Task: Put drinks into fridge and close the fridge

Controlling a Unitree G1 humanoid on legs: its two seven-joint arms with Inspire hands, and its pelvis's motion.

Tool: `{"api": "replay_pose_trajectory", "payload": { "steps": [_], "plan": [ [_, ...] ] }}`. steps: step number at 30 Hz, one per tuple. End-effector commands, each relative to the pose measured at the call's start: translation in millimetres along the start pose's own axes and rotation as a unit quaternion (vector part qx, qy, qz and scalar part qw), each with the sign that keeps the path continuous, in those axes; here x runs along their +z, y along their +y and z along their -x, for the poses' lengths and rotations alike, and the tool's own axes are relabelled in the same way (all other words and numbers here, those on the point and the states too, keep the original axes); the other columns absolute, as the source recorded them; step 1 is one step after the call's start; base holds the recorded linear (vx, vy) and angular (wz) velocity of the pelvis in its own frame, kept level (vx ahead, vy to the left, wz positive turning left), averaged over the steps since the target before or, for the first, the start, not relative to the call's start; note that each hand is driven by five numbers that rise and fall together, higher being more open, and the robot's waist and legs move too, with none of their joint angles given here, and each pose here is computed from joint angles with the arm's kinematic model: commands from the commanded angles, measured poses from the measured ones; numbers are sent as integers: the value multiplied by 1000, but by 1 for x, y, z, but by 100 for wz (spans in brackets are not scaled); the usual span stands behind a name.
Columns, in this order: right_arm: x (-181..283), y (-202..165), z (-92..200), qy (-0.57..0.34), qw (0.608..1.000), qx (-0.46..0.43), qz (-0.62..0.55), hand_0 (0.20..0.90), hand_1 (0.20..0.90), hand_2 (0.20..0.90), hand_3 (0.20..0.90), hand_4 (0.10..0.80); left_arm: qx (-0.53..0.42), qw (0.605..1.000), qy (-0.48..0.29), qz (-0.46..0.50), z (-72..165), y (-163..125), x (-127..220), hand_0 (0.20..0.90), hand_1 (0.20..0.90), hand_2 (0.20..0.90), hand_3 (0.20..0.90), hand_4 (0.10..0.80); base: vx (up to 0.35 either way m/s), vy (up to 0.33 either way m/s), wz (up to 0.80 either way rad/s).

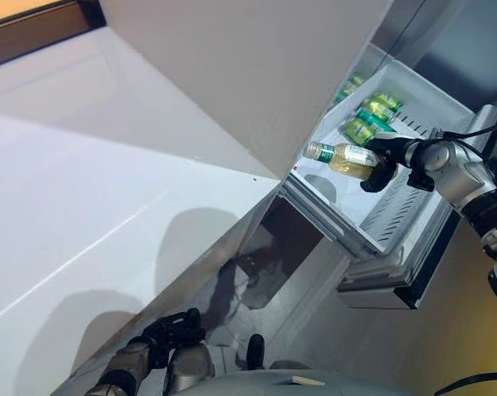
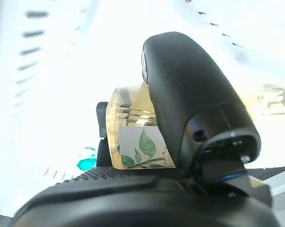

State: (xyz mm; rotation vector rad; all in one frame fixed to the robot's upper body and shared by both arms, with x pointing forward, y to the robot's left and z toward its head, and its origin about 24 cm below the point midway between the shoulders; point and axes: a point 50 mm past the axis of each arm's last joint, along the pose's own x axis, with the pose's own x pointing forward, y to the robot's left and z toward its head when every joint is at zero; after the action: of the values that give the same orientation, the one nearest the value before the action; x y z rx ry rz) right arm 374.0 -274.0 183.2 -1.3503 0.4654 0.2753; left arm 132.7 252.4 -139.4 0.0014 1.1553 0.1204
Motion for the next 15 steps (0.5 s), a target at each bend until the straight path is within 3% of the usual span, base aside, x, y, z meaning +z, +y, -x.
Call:
{"api": "replay_pose_trajectory", "payload": {
  "steps": [1, 8, 15],
  "plan": [
    [11, -89, 38, 8, 991, -131, -40, 300, 300, 300, 200, 100, 133, 989, 50, -36, 24, 79, -13, 900, 900, 900, 900, 800, -85, 11, 9],
    [-11, -78, 28, 50, 981, -76, -171, 300, 300, 300, 200, 100, 121, 992, 14, -33, 28, 87, 18, 900, 900, 900, 900, 800, -125, 12, 8],
    [-17, -66, 17, 81, 974, -63, -204, 300, 300, 300, 200, 100, 98, 995, -13, -31, 25, 80, 33, 900, 900, 900, 900, 800, -98, 40, -1]
  ]
}}
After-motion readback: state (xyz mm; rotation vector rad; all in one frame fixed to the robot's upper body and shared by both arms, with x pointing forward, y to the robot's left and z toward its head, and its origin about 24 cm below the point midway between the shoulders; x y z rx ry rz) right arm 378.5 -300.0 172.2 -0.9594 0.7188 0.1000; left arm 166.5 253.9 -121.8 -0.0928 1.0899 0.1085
